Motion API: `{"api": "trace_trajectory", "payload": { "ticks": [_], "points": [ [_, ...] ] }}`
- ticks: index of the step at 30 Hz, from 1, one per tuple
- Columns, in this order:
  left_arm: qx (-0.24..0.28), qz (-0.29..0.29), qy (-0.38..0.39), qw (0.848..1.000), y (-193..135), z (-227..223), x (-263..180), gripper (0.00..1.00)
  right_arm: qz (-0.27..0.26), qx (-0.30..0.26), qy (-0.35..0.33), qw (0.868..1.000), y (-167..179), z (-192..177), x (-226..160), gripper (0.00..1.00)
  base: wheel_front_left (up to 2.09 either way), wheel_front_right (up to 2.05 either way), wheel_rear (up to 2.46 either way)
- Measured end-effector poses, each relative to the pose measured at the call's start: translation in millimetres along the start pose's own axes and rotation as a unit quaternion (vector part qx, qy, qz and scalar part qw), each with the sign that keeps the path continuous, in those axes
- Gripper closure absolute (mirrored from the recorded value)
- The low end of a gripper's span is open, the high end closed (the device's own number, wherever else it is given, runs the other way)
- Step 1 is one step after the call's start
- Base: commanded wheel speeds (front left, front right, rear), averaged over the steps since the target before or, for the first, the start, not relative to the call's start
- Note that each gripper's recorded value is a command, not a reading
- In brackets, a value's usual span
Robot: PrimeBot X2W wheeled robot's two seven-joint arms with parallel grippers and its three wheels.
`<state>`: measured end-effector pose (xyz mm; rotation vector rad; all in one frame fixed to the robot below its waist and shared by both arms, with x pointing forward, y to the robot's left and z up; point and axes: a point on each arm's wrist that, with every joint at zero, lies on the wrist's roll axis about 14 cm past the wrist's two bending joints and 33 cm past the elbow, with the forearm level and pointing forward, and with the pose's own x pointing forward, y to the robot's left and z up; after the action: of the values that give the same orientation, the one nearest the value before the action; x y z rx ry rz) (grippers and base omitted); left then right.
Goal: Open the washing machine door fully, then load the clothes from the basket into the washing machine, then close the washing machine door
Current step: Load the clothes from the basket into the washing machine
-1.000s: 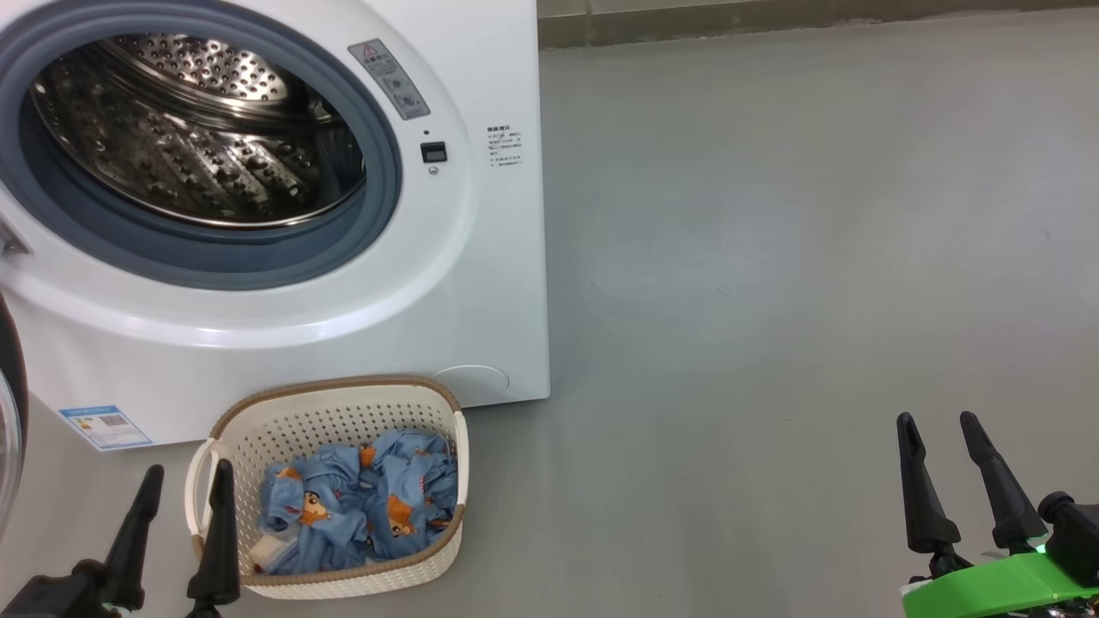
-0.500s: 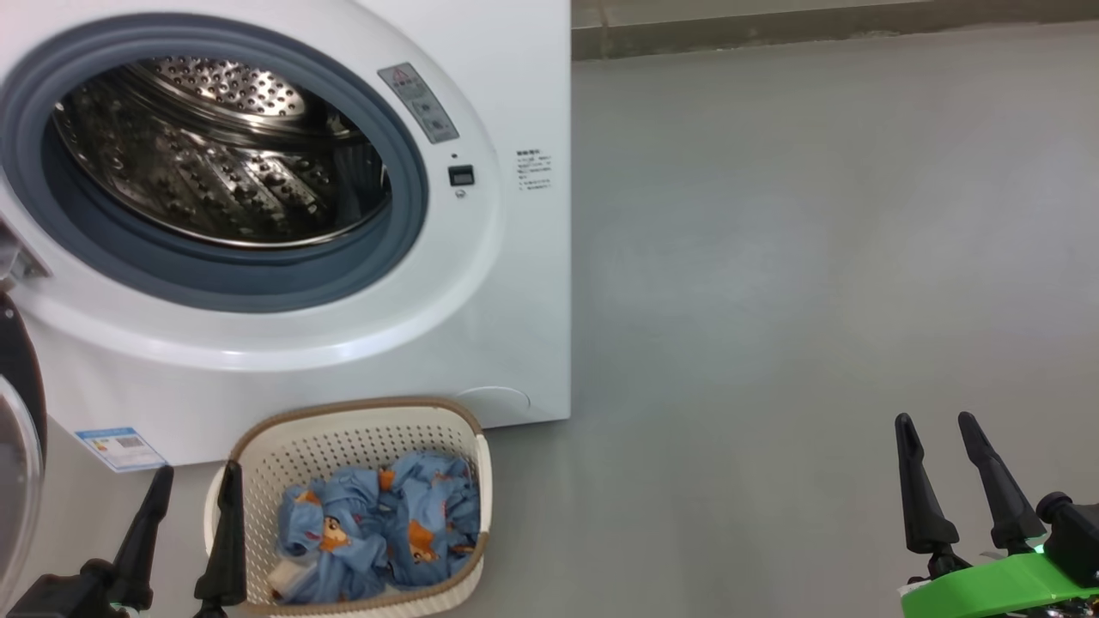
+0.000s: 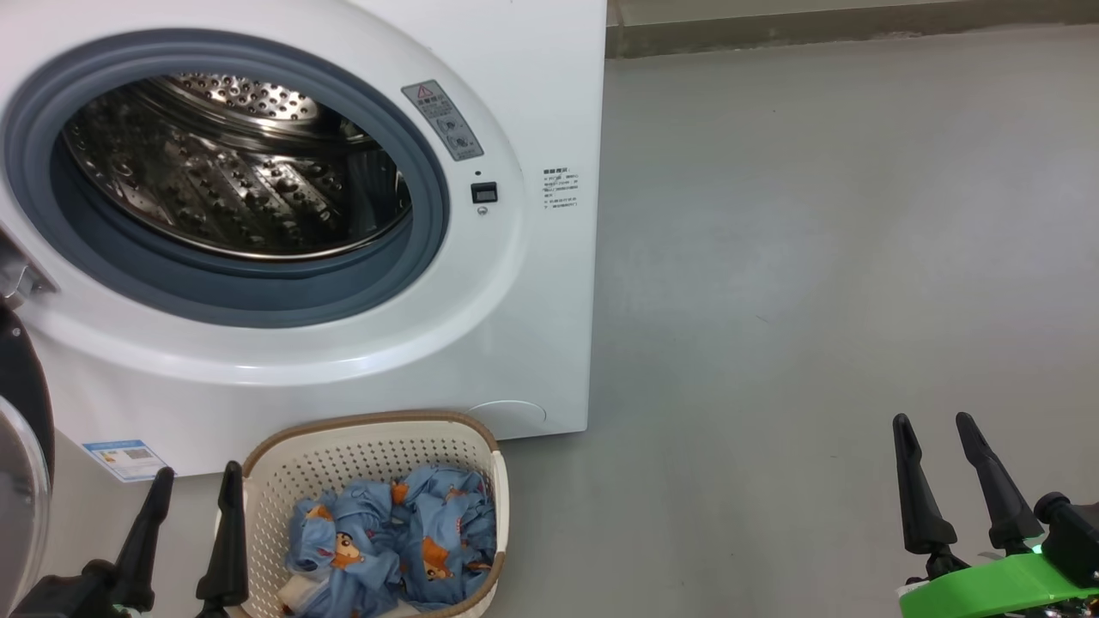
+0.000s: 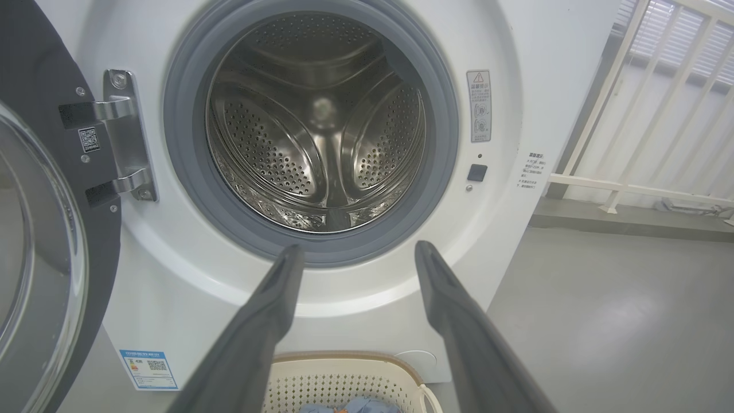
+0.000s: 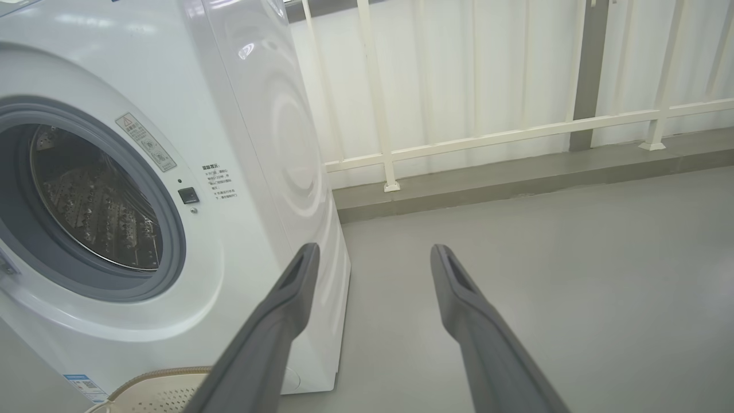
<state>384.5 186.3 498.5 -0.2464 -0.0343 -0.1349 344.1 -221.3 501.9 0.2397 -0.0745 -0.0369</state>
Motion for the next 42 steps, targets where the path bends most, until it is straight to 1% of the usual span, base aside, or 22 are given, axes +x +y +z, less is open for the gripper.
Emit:
{"api": "trace_trajectory", "payload": {
  "ticks": [11,21,26,36,42],
  "points": [
    [-0.009,0.009,0.025,1.0,2,-18,-3,0.0,0.001,0.001,0.009,1.0,1,-6,3,0.0,0.0,0.0,0.0],
    [-0.023,0.018,0.098,0.995,1,-67,-10,0.0,-0.002,0.003,0.025,1.0,1,-18,9,0.0,0.0,0.0,0.0],
    [-0.035,0.024,0.125,0.991,-1,-87,-4,0.0,-0.005,0.006,0.031,0.999,1,-23,17,0.0,0.0,0.0,0.0],
    [-0.05,0.015,0.188,0.981,-8,-133,18,0.0,-0.007,0.013,0.039,0.999,4,-36,45,0.0,0.0,0.0,0.0],
    [-0.064,-0.001,0.244,0.968,-18,-173,31,0.0,-0.01,0.015,0.049,0.999,3,-50,66,0.0,0.0,0.0,0.0]
  ]
}}
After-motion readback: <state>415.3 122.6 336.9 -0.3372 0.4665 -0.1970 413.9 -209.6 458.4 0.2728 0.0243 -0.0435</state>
